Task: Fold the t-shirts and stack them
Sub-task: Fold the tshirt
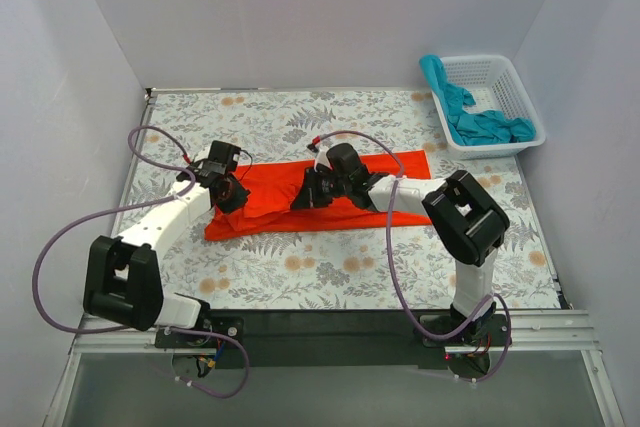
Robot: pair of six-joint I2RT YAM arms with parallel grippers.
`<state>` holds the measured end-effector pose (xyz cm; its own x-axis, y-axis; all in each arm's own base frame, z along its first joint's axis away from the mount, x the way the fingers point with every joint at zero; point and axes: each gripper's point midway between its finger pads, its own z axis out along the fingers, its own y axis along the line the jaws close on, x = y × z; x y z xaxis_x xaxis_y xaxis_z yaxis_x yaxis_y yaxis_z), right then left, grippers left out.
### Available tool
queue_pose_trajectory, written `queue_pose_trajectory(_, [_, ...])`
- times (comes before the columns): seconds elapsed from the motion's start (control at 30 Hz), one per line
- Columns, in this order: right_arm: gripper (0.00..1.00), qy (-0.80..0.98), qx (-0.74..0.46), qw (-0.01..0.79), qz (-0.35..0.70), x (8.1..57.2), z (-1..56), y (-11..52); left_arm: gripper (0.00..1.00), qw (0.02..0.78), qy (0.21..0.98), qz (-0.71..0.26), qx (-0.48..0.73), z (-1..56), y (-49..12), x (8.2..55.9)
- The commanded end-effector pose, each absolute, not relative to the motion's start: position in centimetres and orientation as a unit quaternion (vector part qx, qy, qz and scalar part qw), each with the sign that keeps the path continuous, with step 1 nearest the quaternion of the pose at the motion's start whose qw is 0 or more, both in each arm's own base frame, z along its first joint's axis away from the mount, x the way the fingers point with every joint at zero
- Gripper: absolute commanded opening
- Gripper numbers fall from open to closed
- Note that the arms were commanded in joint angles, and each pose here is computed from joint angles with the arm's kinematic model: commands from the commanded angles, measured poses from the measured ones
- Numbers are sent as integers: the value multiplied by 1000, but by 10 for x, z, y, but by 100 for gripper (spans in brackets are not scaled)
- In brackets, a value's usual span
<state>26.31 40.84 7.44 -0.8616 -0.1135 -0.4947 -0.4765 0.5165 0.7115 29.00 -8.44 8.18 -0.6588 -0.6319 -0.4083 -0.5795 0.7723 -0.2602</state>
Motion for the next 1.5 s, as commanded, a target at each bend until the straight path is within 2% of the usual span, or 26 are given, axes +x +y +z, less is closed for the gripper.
queue_pose_trajectory(0.0, [1,840,-179,214,466,284,86,416,0,321,894,-51,-309,110,-79,335])
queue_pose_trajectory(0.3, [1,834,-169,214,479,322,85,435,0,402,878,-33,-260,129,-77,402])
queue_pose_trajectory(0.73, [2,849,-135,214,464,344,67,421,0,425,879,-42,-214,109,-87,435])
queue_pose_trajectory(1.0, [11,849,-128,230,458,357,70,417,0,418,880,-30,-222,94,-83,438])
queue_pose_trajectory(1.03, [14,848,-131,236,457,359,72,416,0,420,879,-32,-223,96,-84,440])
queue_pose_trajectory(1.07, [23,848,-130,242,453,363,73,414,0,422,878,-32,-224,96,-84,441])
queue_pose_trajectory(1.13, [30,845,-137,251,452,366,77,413,6,425,876,-28,-227,96,-81,444])
queue_pose_trajectory(1.3, [39,838,-166,278,438,368,89,405,21,425,872,-32,-240,96,-82,448])
queue_pose_trajectory(1.33, [42,837,-173,284,434,368,91,404,26,428,870,-35,-240,99,-83,449])
queue_pose_trajectory(1.37, [44,838,-189,291,421,368,90,399,39,432,868,-38,-241,104,-83,449])
queue_pose_trajectory(1.47, [45,828,-221,313,410,366,105,397,55,452,853,-47,-256,132,-80,447])
